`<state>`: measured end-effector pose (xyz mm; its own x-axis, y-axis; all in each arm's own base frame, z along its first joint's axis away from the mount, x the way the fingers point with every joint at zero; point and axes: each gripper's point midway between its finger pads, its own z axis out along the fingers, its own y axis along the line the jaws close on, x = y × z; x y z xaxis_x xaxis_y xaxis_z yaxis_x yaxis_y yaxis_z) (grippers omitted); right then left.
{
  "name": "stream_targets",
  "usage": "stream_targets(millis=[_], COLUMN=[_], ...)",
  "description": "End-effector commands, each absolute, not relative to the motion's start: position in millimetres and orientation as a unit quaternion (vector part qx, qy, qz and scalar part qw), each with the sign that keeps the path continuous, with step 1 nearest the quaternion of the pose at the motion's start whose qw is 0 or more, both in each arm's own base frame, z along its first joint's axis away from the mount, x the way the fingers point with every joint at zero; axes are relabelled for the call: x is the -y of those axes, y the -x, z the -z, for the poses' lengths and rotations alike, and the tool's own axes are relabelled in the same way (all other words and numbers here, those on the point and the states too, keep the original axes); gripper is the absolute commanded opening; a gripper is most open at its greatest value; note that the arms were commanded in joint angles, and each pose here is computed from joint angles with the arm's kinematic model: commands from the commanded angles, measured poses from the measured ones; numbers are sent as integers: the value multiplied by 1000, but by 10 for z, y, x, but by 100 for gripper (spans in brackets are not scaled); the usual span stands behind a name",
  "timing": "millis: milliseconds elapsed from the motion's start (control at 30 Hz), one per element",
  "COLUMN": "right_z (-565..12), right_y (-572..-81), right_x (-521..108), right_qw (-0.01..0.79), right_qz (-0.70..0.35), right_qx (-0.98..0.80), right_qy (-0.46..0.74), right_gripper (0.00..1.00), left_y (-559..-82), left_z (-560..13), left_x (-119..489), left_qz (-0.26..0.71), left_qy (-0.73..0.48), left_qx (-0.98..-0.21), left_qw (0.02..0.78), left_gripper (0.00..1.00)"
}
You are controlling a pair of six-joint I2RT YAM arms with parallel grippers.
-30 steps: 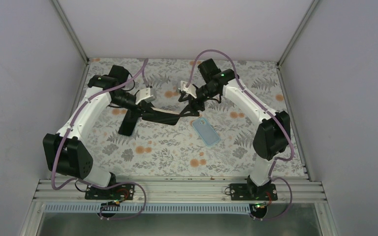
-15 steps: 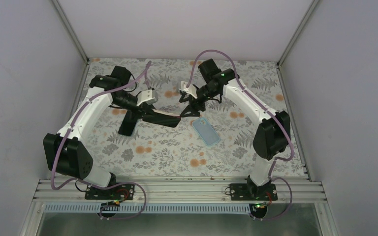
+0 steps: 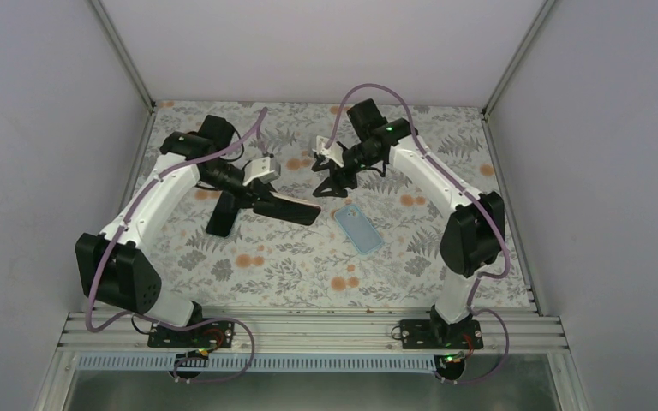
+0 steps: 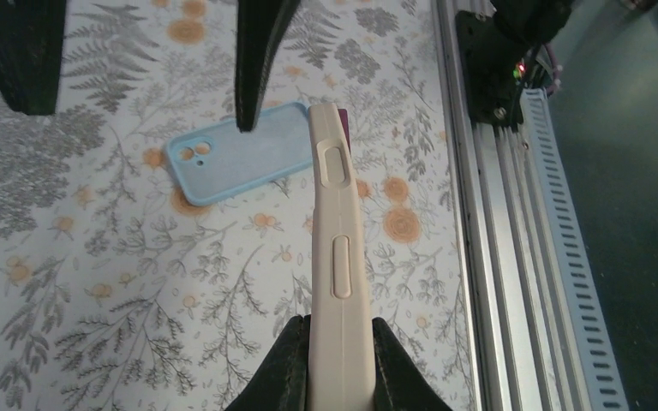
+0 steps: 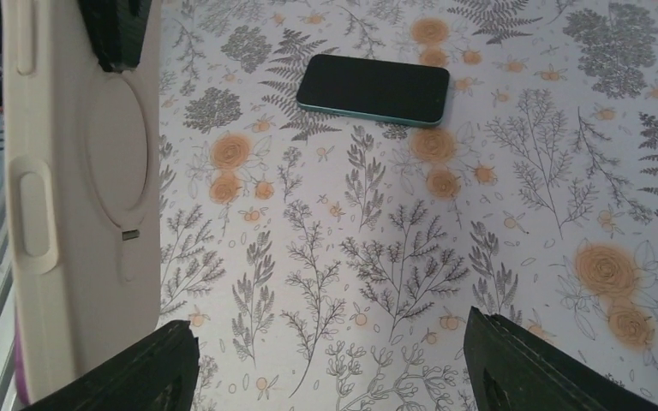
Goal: Take the phone out of the phone case
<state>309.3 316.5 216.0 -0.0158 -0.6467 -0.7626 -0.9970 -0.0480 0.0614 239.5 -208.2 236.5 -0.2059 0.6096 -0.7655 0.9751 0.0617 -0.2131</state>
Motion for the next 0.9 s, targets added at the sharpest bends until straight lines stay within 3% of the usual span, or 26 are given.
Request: stream_targets(millis=[0, 300, 867], right_z=[-2201, -2454, -2439], right_y=[-3053, -3050, -2803], right_x=[-3271, -3061, -2925], right_qw=[289, 329, 311], right_qz=[-317, -309, -317], right_qx=[-628, -629, -633], right_qy=[649, 633, 635], right_gripper=[79, 83, 82], left_y=[-2483, -2434, -2440], left_z=[-2792, -2689, -2658], left_x=[2212, 2201, 2178], left_qz=[390, 390, 379], left_qy=[-563, -576, -581], left_qx=[-654, -653, -656], left_qw=[321, 301, 298], left_gripper=[2, 2, 2])
